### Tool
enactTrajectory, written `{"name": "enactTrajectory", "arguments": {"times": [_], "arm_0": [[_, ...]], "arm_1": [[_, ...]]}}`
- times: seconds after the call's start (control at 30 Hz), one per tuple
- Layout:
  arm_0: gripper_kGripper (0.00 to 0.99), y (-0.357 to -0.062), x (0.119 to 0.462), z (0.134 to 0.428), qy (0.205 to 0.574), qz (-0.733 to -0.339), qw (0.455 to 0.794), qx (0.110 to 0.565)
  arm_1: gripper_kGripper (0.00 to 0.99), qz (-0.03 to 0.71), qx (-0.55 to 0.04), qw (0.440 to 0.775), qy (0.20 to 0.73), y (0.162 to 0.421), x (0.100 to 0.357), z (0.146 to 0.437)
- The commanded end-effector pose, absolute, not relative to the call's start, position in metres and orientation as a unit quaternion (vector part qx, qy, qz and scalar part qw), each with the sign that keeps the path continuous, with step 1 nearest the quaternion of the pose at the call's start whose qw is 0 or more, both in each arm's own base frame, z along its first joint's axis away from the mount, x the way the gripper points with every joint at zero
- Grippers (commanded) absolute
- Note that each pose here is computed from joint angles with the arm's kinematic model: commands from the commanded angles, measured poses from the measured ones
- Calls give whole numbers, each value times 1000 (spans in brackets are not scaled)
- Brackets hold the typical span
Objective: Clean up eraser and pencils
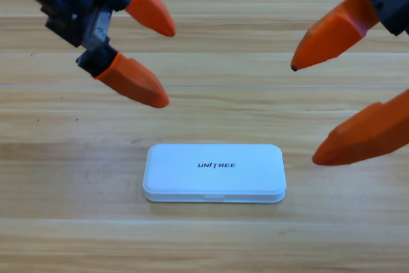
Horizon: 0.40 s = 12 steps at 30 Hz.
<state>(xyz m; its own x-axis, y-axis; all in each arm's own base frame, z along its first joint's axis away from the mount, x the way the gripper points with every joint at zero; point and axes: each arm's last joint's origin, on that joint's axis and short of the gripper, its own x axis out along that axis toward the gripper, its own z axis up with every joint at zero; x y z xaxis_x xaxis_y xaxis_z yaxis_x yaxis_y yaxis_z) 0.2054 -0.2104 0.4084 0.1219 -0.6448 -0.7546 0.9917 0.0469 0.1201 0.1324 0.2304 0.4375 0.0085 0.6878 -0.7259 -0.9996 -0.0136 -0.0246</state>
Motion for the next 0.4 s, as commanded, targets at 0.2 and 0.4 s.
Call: {"name": "enactTrajectory", "arguments": {"times": [0.2,0.4], "arm_0": [[990,-225,185,409,269,-629,651,328],[990,-225,184,411,263,-626,654,334]], "arm_1": [[959,646,-283,646,292,236,144,424],[959,646,-283,646,293,236,144,423]]}}
